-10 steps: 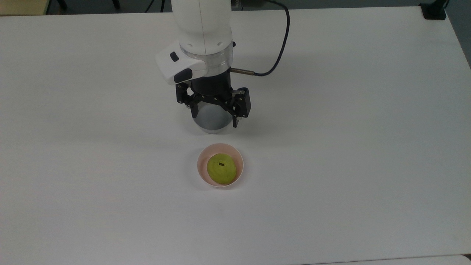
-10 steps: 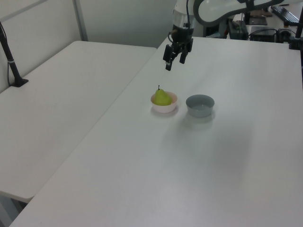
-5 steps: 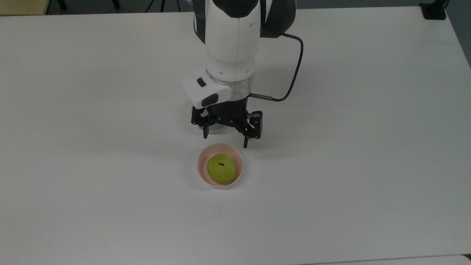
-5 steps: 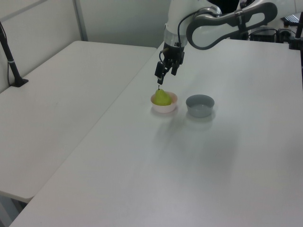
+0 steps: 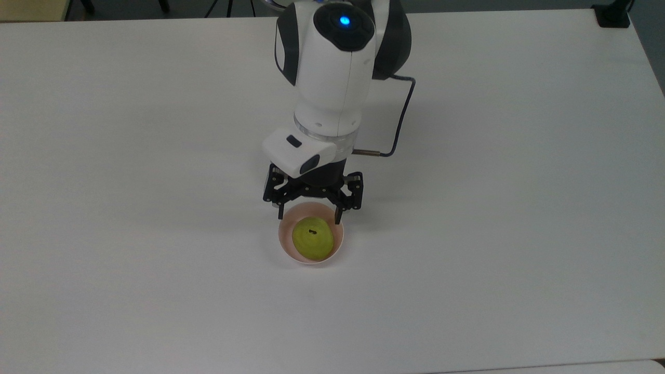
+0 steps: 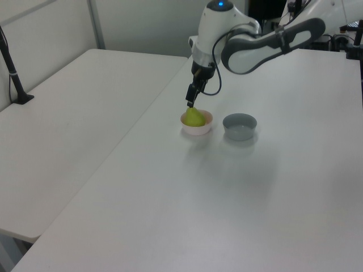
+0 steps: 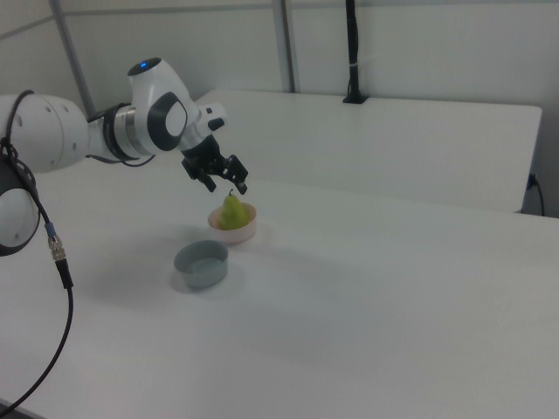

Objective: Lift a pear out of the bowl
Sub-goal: 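Move the open gripper over the pear in the pink bowl, then lower the gripper around the pear and close on it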

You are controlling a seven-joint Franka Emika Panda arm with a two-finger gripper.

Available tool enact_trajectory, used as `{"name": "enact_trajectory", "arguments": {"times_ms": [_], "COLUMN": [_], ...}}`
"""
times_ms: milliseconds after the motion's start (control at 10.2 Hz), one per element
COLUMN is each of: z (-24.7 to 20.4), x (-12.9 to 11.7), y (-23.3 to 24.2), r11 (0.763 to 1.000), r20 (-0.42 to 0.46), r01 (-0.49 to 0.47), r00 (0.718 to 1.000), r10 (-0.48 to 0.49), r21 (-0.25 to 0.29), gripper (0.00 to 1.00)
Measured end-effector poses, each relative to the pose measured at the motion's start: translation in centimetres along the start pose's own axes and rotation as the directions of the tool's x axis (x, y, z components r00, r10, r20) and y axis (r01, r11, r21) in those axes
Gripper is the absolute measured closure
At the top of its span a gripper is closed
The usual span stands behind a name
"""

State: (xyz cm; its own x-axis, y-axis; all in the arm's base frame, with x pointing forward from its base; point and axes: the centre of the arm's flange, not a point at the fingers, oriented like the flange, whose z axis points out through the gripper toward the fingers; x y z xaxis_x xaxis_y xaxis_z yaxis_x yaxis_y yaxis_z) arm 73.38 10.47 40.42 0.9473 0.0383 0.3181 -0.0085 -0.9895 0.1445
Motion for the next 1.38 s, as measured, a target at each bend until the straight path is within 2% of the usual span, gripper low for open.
{"name": "enact_trajectory", "arguments": {"times_ms": [197,492,591,689,886,1379], "z": [2.5,3.9,4.5,4.8,4.5,2.9], "x": [-0.3,-0.7,-0.9,-0.9,-0.7,-0.1], "y": [-0.5,-0.8,-0.9,-1.0,-1.1,-0.6], "r11": [0.999,0.998,0.998,0.998,0.998,0.998], "r20": [0.000,0.009,0.015,0.016,0.000,-0.024], "r01": [0.042,0.058,0.060,0.062,0.062,0.054], "r00": [0.999,0.998,0.998,0.998,0.998,0.998], "r10": [-0.042,-0.058,-0.060,-0.061,-0.062,-0.054], "r21": [-0.023,-0.026,-0.026,-0.025,-0.022,-0.021], "gripper": [0.00,0.00,0.08,0.11,0.51,0.51]}}
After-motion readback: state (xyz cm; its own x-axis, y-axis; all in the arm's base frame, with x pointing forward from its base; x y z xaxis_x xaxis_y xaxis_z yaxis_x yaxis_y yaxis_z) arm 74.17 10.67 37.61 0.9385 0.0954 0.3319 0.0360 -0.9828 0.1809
